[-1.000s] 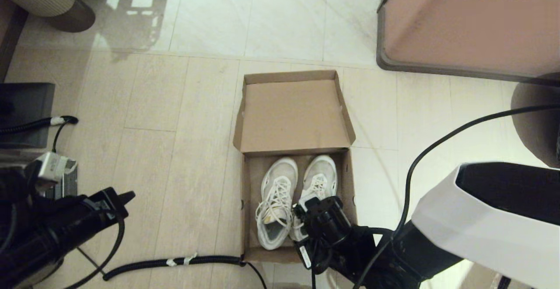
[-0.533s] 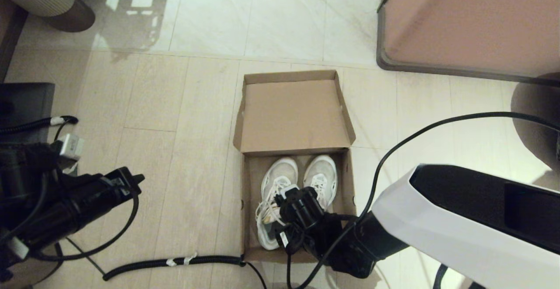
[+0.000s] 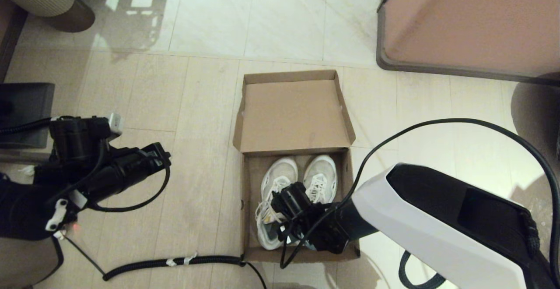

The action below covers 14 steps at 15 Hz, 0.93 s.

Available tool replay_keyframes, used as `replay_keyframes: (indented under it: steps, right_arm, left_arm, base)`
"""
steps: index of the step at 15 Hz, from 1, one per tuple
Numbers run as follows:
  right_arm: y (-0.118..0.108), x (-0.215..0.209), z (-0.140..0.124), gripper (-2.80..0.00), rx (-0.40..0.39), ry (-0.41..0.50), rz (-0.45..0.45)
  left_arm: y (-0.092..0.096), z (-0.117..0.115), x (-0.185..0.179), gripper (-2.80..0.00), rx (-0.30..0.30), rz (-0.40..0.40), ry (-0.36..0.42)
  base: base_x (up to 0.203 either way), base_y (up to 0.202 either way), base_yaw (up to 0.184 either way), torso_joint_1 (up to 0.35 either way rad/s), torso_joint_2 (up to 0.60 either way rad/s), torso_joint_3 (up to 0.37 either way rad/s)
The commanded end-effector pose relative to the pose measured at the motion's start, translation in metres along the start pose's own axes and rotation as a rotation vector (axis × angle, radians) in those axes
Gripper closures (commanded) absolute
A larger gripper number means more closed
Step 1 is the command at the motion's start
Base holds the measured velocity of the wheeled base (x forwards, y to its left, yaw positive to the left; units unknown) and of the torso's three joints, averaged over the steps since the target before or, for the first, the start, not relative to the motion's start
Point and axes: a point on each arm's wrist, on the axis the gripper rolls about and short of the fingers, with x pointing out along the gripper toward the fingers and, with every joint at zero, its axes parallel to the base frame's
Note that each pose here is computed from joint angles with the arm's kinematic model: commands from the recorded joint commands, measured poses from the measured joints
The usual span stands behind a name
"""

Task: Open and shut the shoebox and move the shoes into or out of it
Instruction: Put the shoes out of the shoe box

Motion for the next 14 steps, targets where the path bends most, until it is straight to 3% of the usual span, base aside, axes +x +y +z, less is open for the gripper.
replay_keyframes:
  steps: [1, 12, 13, 14]
  right_arm:
    - [0.002, 0.017, 0.005, -2.8, 0.007, 0.001, -0.011]
    - [0.009, 0.043, 0.016, -2.8, -0.008, 0.047, -0.082]
    - [0.009, 0.043, 0.016, 0.0, -0.007, 0.047, -0.082]
    - [0.009, 0.042, 0.016, 0.0, -0.012, 0.053, -0.082]
  left_arm:
    - [-0.002, -0.003, 0.013, 0.0, -0.001, -0.003, 0.012]
    - [-0.002, -0.001, 0.005, 0.0, -0.003, -0.002, 0.005]
    - [-0.001, -0.002, 0.004, 0.0, -0.003, 0.001, 0.005]
    - [-0.001, -0.001, 0.004, 0.0, -0.003, 0.0, 0.003]
  base:
    - [0.0, 0.0, 0.0, 0.0, 0.0, 0.0]
    - [0.0, 0.0, 0.0, 0.0, 0.0, 0.0]
    - [0.0, 0.0, 0.0, 0.0, 0.0, 0.0]
    - [0.0, 0.0, 0.0, 0.0, 0.0, 0.0]
